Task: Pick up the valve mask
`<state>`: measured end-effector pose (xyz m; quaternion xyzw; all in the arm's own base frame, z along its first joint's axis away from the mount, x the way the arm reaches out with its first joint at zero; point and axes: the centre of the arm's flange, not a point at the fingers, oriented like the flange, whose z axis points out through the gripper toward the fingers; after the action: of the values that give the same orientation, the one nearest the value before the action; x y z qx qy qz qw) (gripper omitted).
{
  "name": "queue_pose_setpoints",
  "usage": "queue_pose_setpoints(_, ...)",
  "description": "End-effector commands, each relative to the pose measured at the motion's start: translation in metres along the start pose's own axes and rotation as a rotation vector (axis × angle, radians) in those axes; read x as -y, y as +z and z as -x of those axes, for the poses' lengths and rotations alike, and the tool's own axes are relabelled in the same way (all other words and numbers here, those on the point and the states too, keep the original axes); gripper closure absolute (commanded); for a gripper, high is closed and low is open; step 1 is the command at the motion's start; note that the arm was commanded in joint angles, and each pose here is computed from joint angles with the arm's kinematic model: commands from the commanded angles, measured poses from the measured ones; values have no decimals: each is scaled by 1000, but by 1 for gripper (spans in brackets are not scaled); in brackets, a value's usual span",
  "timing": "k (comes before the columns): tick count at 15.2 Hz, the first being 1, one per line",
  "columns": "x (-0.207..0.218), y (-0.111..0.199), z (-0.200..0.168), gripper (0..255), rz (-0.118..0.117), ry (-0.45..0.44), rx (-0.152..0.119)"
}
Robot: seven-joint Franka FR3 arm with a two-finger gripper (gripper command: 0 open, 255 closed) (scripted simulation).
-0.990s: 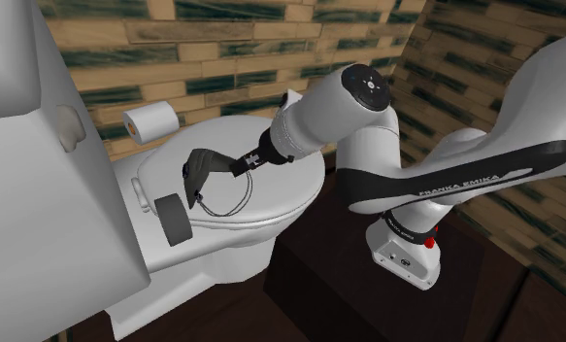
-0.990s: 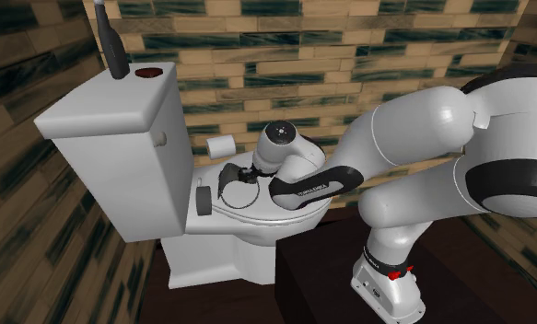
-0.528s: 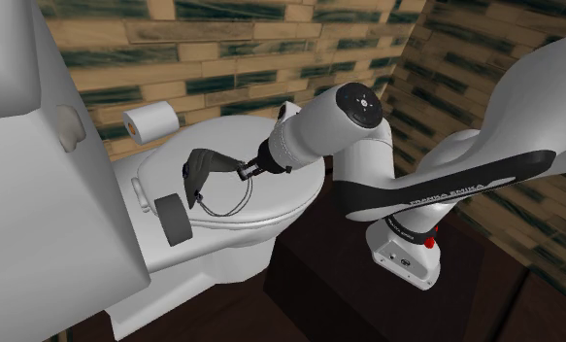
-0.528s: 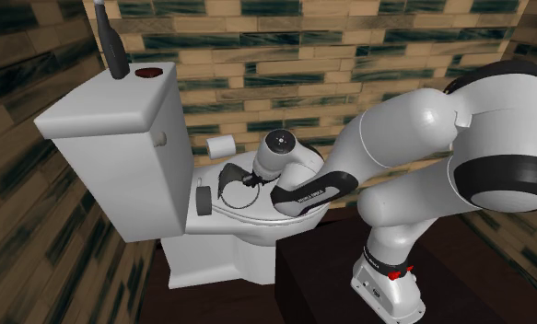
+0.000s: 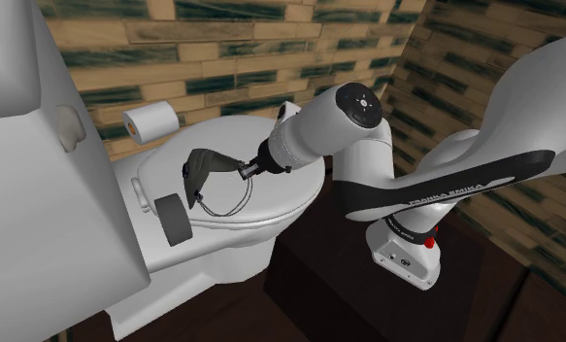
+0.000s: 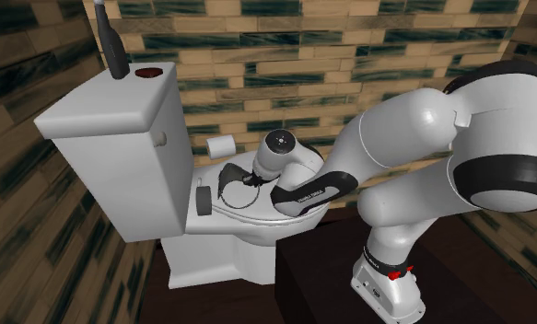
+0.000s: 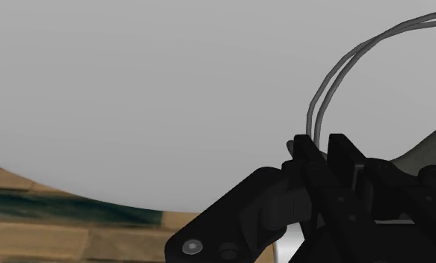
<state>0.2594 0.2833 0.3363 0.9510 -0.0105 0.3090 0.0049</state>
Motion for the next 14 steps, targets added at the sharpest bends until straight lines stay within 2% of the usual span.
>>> queue_pose_setpoints(1,0,-4,-3,255,0,-1,0)
queue_pose_setpoints(14,0,-60,-44,255,0,-1,0)
